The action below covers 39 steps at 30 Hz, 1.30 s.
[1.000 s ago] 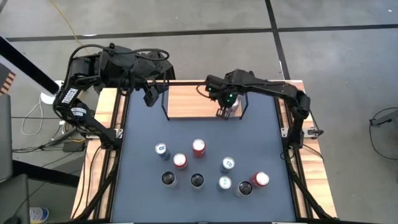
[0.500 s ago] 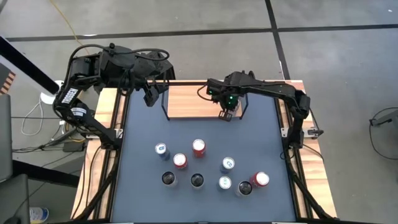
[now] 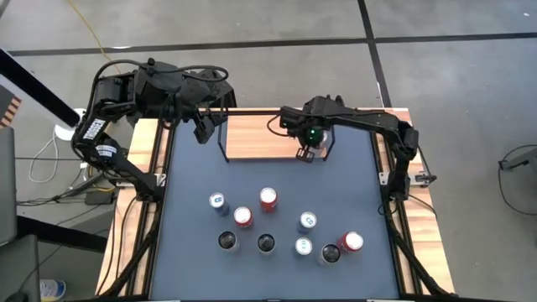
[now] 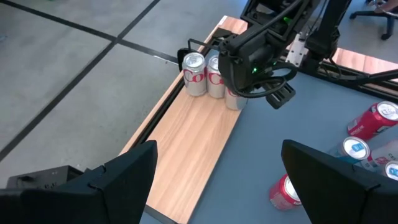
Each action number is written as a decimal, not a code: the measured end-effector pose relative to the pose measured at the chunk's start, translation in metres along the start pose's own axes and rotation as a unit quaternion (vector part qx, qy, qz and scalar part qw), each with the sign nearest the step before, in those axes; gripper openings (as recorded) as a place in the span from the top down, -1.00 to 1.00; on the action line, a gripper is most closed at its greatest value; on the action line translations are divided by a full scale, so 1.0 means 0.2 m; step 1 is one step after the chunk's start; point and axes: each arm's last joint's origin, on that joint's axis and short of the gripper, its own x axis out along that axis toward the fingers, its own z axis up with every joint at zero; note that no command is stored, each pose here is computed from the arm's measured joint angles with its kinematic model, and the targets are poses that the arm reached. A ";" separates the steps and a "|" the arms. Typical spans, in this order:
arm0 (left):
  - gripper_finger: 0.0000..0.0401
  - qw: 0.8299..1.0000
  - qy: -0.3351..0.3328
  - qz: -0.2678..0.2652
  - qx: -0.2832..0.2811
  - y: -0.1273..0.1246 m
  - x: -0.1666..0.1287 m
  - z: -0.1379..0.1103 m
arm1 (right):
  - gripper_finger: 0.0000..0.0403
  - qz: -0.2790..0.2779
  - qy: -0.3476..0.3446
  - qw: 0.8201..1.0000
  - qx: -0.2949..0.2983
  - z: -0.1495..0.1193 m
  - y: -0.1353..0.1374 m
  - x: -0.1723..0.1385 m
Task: Place canned beverage on shelf
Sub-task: Put the silver soda can on the shelf aligned with the other silver soda cans, then adjust the silver soda cans on the shelf
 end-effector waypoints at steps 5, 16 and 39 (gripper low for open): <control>-0.66 1.000 0.000 0.000 0.000 0.00 0.00 0.00 | 1.00 -0.061 -0.052 0.997 0.004 -0.04 0.00 -0.15; -0.66 1.000 -0.001 0.009 0.000 0.00 0.00 0.00 | 1.00 -0.051 -0.079 0.977 0.194 -0.31 -0.39 -0.22; -0.66 1.000 -0.004 0.012 -0.009 0.00 0.00 0.00 | 1.00 0.120 -0.249 0.863 0.423 -0.69 -0.52 0.28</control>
